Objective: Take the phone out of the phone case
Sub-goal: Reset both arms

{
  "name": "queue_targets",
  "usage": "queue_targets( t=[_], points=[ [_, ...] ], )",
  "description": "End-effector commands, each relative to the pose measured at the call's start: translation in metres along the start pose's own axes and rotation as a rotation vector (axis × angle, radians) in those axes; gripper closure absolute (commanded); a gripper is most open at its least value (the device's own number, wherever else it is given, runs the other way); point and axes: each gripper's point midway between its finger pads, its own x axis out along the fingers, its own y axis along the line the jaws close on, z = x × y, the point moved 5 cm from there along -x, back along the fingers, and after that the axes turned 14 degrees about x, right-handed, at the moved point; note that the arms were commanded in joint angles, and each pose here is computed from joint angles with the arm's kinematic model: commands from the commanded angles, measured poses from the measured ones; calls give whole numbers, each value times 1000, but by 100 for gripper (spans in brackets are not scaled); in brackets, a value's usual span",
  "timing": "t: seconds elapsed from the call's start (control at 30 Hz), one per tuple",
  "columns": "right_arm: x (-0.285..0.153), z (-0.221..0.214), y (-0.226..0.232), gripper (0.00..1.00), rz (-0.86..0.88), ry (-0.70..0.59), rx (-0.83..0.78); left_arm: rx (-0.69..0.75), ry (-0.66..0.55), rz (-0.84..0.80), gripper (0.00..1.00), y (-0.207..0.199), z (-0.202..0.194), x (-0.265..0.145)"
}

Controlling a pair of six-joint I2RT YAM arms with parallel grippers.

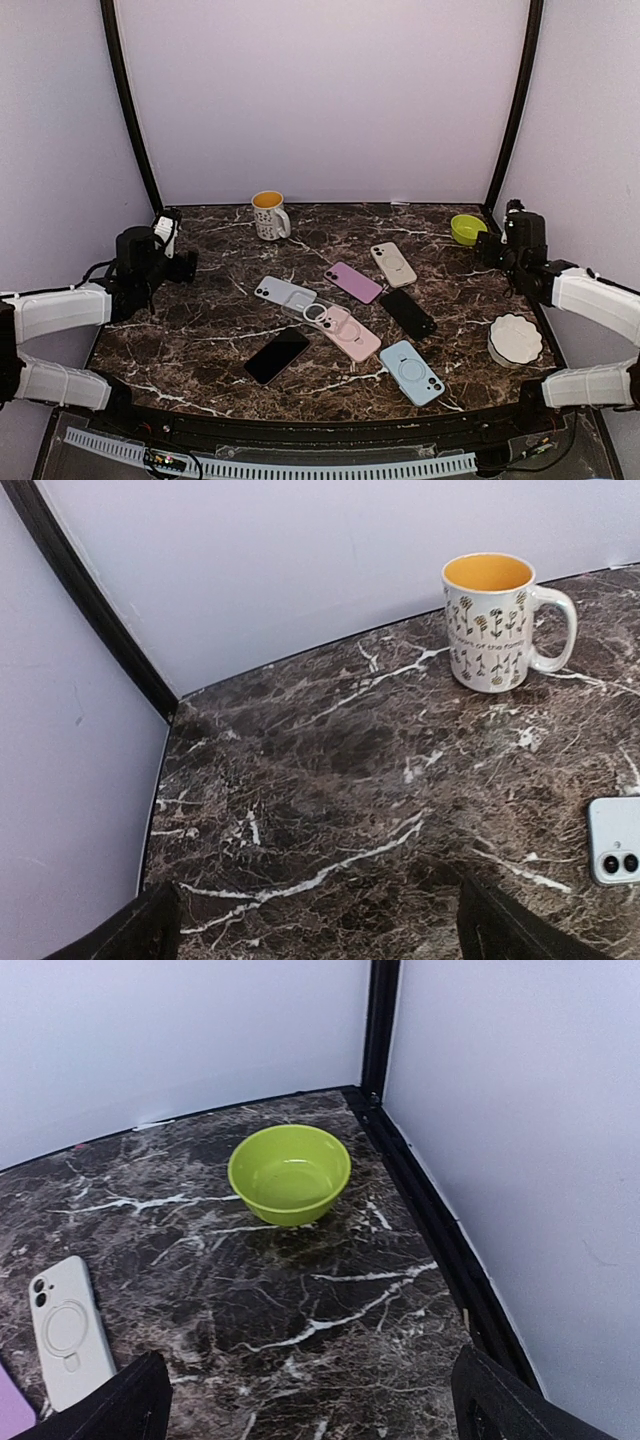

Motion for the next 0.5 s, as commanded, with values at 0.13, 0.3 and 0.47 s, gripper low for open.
queue_targets(
  t=[0.13, 0.3, 0.47],
  points=[
    [12, 6, -20, 1, -103, -213, -20, -157, -80, 124, 2, 25, -47, 31],
    [9, -12, -32, 1, -59, -330, -99, -159, -99, 86, 6, 24, -61, 42],
    [17, -28, -42, 1, 26, -357, -83, -174, -217, 162, 2, 27, -69, 31]
  ],
)
